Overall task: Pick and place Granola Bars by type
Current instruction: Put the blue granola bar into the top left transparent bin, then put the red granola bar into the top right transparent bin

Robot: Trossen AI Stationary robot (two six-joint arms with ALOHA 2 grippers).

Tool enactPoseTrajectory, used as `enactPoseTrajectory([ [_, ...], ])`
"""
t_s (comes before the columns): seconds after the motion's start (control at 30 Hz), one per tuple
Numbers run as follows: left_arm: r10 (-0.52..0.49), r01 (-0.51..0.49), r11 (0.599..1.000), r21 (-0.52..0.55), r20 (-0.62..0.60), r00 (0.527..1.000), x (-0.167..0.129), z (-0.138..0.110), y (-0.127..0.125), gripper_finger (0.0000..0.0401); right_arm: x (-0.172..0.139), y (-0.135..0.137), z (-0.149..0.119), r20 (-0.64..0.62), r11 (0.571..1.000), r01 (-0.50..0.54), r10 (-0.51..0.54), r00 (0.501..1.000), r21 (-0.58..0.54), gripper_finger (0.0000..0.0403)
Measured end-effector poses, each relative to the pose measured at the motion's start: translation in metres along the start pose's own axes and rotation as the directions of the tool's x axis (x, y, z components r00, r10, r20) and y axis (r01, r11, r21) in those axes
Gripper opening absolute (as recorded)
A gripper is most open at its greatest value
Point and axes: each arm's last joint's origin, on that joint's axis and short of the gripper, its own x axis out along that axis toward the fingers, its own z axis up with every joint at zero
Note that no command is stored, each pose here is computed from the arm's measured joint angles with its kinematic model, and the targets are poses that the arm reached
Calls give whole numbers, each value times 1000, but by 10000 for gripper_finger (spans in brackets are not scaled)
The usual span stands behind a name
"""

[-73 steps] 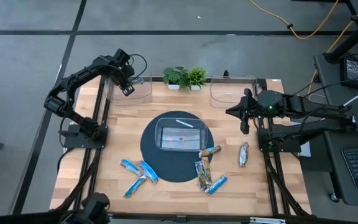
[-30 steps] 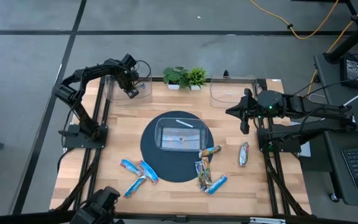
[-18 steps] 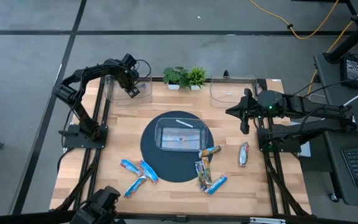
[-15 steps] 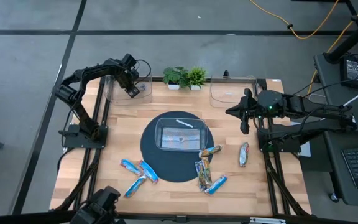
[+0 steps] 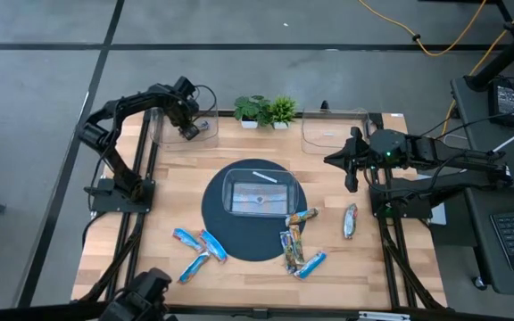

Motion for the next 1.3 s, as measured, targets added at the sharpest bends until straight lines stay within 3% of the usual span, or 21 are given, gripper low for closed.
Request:
enactPoseTrajectory([
  [0.33, 28, -30, 1000, 9, 130, 991, -56, -6, -5, 92, 0, 0, 0, 0, 1000, 0, 0, 1000, -23, 32],
  [0.67, -75, 76, 997, 10, 354, 932, -114, -32, -24, 88, 0, 0, 0, 0, 999, 0, 0, 1000, -47, 32],
  [1.0, -239, 149, 965, 214, 500, 833, -157, -58, -66, 90, 0, 0, 0, 0, 999, -3, 3, 1000, -49, 32],
  [1.3, -358, 179, 916, 358, 531, 768, -179, -77, -108, 86, -1, 8, -1, -20, 962, -244, 243, 970, -124, 32],
])
